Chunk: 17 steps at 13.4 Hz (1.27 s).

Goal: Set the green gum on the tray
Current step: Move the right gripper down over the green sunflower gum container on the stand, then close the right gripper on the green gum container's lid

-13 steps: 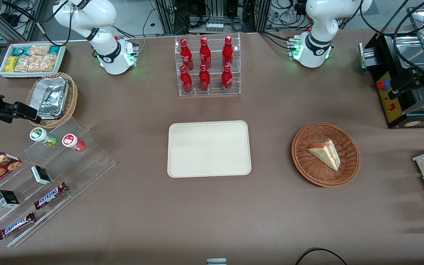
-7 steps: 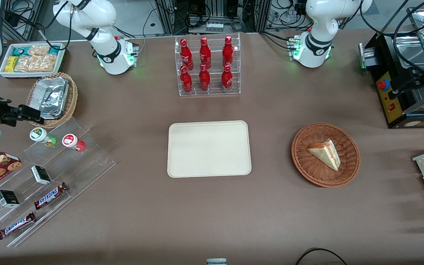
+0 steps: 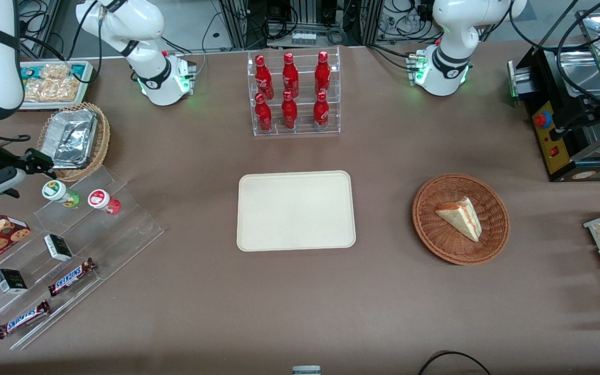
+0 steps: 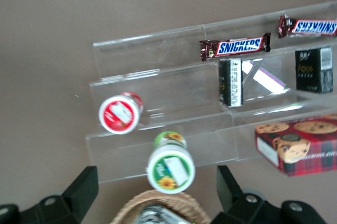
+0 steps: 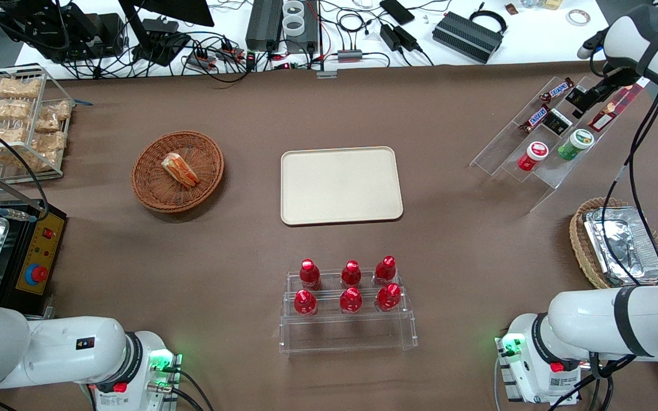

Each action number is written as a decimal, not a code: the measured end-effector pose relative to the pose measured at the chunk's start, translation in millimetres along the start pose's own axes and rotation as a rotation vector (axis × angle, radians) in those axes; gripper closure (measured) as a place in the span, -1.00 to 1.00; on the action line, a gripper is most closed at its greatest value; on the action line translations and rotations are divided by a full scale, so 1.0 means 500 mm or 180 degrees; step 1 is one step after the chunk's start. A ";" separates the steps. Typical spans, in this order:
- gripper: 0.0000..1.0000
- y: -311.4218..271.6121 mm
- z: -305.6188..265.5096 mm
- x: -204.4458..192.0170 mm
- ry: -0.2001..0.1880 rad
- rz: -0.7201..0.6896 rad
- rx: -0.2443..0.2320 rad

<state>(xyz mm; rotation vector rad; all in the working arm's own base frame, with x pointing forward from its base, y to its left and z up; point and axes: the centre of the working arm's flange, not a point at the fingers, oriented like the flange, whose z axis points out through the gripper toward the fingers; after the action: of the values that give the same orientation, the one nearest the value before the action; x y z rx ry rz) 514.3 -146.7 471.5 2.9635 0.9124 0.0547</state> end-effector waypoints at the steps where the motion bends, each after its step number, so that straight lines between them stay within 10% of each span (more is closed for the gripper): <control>1: -1.00 0.009 0.020 -0.016 0.0022 -0.0096 -0.0030; 17: -1.00 0.005 0.172 -0.058 -0.0047 -0.0153 0.0046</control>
<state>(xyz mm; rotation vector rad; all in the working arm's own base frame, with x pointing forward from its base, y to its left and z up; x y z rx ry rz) 495.8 -167.3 385.2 2.9495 0.9862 0.0249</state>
